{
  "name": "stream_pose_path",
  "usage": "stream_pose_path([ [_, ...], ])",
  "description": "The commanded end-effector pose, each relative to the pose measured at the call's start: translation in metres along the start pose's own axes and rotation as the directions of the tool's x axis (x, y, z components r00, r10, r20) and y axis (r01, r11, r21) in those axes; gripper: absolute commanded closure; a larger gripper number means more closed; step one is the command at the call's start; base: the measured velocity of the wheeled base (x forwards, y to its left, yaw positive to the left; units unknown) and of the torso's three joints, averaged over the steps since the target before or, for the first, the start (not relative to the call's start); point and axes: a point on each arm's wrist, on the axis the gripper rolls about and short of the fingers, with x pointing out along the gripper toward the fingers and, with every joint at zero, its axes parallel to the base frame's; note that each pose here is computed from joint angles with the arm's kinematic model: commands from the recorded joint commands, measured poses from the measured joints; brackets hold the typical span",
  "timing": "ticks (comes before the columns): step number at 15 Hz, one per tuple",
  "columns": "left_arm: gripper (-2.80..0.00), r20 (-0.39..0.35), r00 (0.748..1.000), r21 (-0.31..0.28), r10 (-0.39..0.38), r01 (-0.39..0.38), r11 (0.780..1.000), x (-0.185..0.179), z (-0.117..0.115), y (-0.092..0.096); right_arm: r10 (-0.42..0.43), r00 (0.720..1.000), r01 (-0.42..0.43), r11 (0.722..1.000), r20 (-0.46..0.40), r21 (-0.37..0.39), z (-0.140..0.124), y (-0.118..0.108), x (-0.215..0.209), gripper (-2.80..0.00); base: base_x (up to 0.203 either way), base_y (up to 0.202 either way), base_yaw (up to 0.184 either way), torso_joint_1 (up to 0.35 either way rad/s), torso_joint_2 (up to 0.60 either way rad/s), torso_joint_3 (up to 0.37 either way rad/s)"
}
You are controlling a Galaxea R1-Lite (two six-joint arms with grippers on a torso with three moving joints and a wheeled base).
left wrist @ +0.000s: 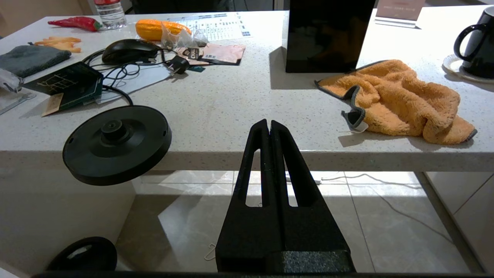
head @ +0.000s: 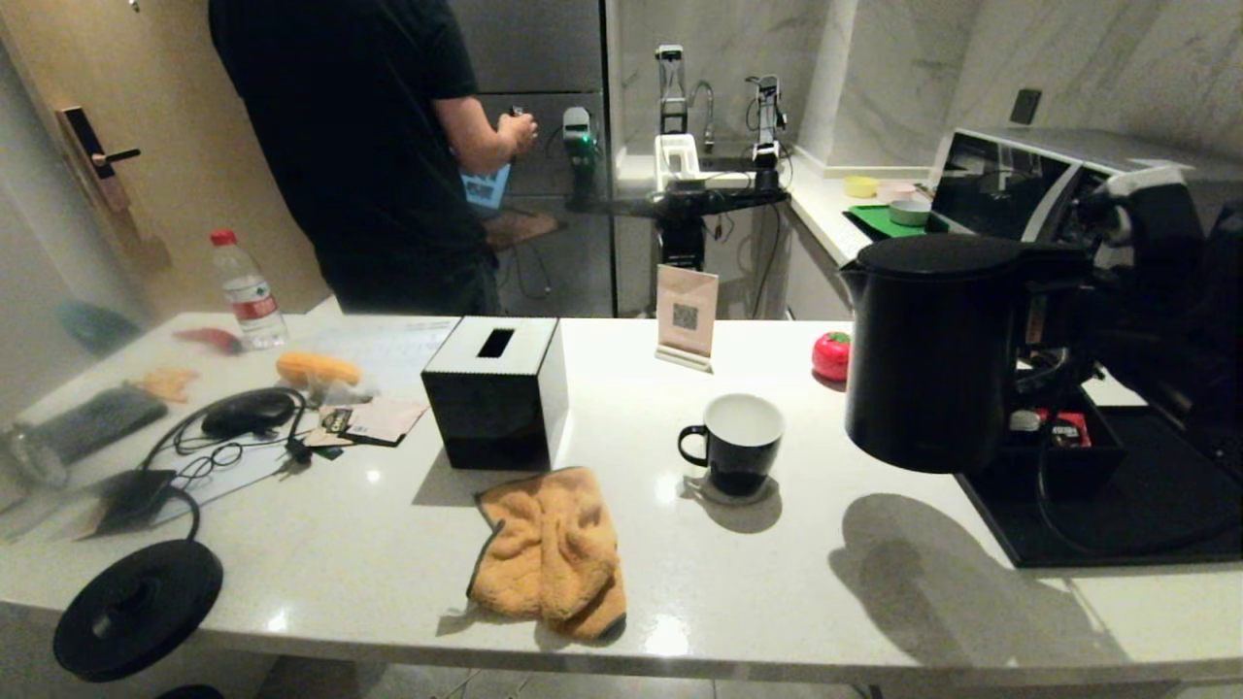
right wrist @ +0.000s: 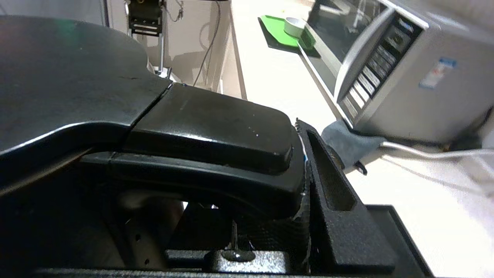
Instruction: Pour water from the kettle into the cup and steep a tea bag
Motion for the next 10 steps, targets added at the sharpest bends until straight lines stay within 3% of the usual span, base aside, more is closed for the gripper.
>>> stream_pose_path([
  [1,0.00,0.000,1.000,0.001,0.000,0.000,1.000,0.000,0.000,0.000,0.006,1.000,-0.006,0.999,0.005,-0.040,-0.005,0.005,0.003,0.00,0.000,0.000,0.000,0.000,0.00,0.000],
  [10,0.00,0.000,1.000,-0.001,0.000,0.000,1.000,0.000,0.000,0.000,0.052,0.999,-0.049,0.983,0.012,-0.175,-0.019,0.029,0.017,0.00,0.000,0.000,0.000,0.000,0.00,0.000],
])
